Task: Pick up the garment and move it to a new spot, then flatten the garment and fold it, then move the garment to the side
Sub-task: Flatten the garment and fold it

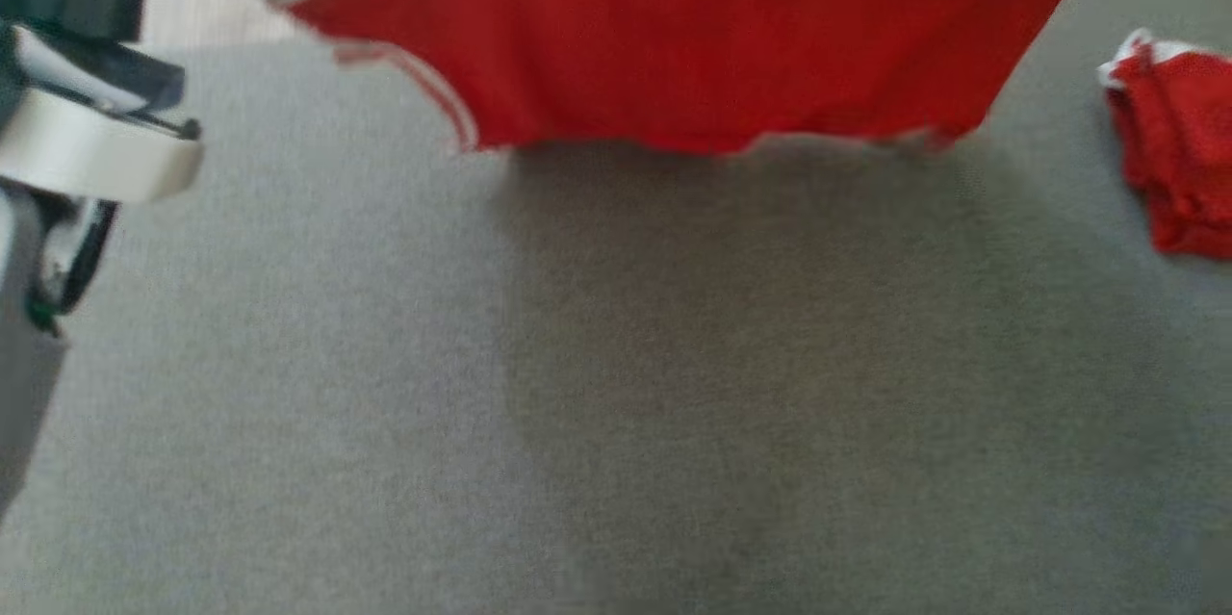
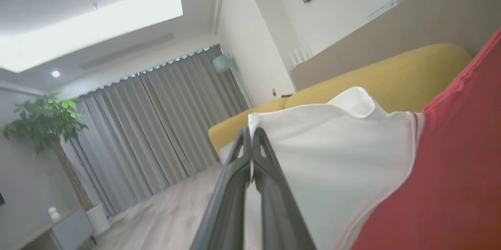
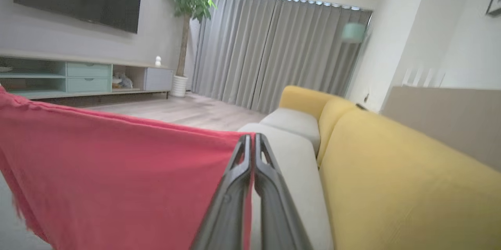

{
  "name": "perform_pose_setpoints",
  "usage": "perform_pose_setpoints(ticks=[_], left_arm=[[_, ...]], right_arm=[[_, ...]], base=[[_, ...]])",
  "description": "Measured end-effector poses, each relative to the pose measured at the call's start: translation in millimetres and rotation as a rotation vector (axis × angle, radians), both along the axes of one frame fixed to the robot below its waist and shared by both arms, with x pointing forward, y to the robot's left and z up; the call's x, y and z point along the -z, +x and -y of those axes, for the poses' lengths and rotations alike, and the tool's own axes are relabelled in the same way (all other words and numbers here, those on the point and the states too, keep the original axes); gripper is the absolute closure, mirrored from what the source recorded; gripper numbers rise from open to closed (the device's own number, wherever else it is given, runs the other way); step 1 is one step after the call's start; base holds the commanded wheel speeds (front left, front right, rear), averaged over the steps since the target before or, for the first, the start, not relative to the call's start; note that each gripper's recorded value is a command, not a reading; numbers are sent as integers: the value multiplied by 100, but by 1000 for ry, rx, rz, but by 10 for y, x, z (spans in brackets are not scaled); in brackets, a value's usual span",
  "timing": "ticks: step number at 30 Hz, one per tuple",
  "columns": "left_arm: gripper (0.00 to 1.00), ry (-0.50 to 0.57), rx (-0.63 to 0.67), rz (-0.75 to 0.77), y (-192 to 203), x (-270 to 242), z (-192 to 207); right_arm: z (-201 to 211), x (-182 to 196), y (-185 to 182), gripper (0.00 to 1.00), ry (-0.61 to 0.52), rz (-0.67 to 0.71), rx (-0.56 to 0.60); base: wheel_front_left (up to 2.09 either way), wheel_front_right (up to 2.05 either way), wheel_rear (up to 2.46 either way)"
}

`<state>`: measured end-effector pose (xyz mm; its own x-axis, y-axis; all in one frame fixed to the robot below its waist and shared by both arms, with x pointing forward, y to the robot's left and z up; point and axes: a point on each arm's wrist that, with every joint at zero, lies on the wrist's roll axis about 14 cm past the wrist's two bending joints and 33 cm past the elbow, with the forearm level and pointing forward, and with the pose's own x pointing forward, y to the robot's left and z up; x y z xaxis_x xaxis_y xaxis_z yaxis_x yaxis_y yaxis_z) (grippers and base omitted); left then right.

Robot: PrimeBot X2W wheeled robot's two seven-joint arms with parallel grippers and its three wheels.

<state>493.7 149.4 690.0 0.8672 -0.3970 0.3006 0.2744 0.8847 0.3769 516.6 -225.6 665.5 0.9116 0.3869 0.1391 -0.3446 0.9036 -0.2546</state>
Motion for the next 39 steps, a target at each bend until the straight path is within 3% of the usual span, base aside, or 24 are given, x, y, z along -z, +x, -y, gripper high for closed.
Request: perform_pose_setpoints(ticks=[10, 15, 21, 26, 29, 35, 37, 39], left_arm=[[100, 20, 46, 416, -609, -1606, 118], [100, 48, 53, 444, -545, -1911, 188], [100, 140, 11, 318, 38, -1584, 218], [100, 206, -1, 213, 550, -1136, 325], [100, 231, 0, 237, 784, -1060, 401], [100, 216, 18, 404, 1014, -1256, 575], [100, 207, 32, 405, 1097, -1155, 594], [100, 214, 56, 355, 1213, -818, 602]], right_arm=[[344, -1124, -622, 100, -59, 302, 70], [345, -1344, -592, 100, -102, 331, 93], [108, -984, -171, 100, -120, 212, 61], [149, -623, 254, 100, -130, 132, 77], [179, -593, 510, 100, -72, 155, 81], [222, -660, 933, 100, -64, 247, 100], [197, -552, 1038, 100, -74, 247, 95], [165, -191, 1171, 100, -74, 187, 87]], base=[[0, 0, 0], [0, 0, 0], [0, 0, 0], [0, 0, 0], [0, 0, 0], [0, 0, 0], [0, 0, 0], [0, 0, 0]])
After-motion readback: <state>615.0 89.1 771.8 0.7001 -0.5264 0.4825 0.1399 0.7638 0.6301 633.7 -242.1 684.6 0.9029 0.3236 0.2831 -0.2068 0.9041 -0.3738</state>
